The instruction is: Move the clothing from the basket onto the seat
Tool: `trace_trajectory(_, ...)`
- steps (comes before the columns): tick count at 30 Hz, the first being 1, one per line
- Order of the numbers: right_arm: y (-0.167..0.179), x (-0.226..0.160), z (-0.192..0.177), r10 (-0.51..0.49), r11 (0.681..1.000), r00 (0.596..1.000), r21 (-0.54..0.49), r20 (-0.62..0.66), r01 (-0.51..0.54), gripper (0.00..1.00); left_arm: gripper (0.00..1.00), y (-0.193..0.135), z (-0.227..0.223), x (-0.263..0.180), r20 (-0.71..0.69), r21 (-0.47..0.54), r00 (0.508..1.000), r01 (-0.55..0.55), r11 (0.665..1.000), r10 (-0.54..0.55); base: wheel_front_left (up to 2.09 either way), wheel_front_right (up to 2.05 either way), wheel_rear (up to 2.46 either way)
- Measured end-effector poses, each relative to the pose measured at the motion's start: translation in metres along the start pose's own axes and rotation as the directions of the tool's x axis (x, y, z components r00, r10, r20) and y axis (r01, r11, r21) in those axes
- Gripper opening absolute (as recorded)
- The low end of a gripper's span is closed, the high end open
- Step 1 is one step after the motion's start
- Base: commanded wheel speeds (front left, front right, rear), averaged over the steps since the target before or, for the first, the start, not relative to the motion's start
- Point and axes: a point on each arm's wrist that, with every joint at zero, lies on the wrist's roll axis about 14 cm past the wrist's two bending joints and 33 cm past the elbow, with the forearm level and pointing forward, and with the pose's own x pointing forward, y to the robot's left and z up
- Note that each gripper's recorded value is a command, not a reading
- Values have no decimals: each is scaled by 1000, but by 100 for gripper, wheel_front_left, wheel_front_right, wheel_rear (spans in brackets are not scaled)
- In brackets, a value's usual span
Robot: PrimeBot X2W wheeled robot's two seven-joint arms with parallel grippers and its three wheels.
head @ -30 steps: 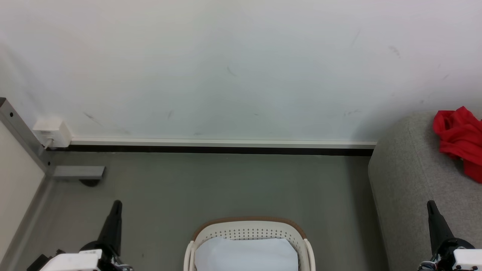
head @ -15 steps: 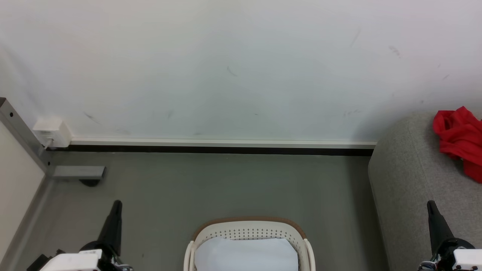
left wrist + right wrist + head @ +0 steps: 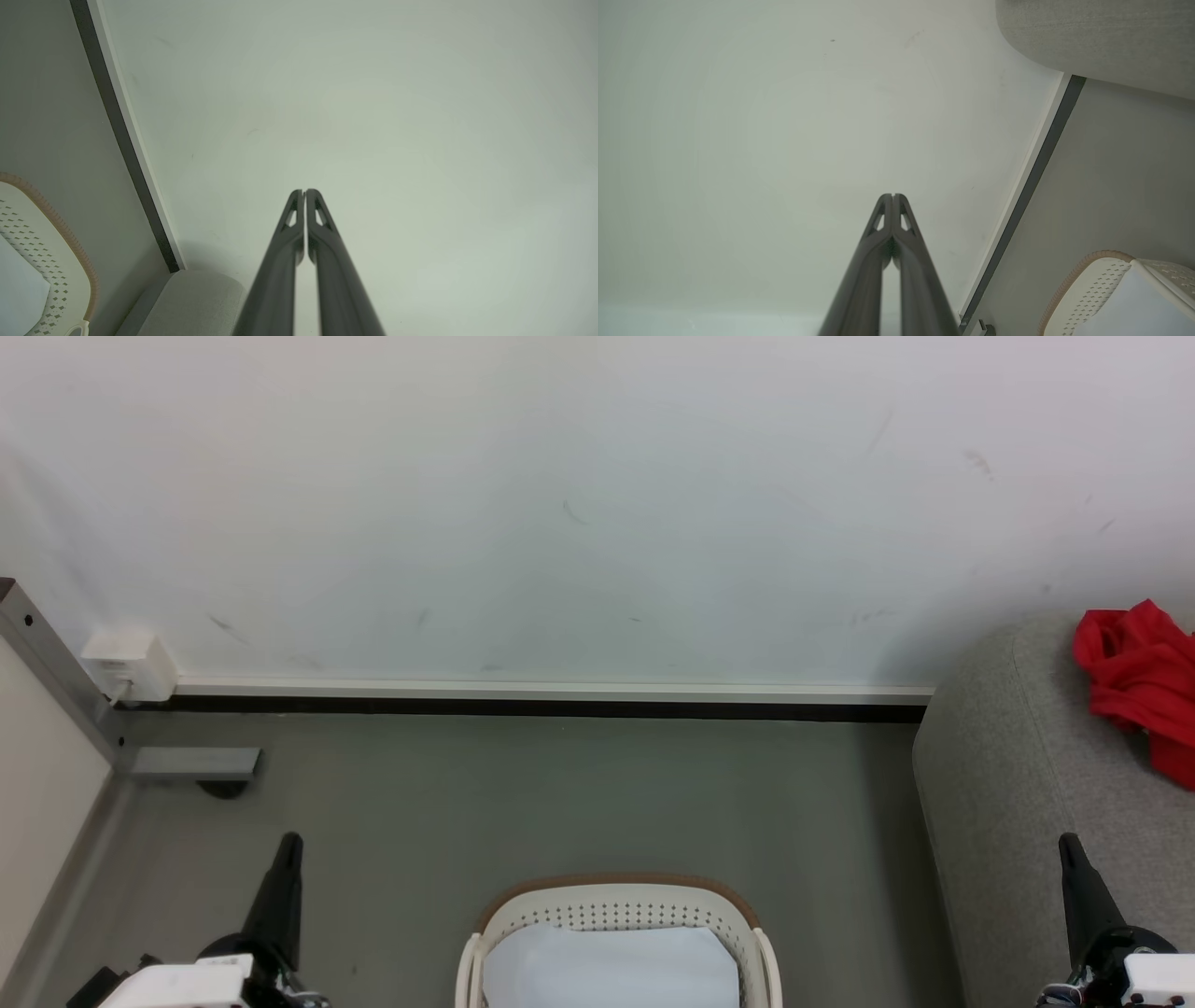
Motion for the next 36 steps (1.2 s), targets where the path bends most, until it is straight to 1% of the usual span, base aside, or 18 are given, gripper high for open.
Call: trace_trajectory(36,0,0,0,0,1000,1000,0,0,0,0,0,0,0,0,0,0,1000,0,1000,0,0,0,0)
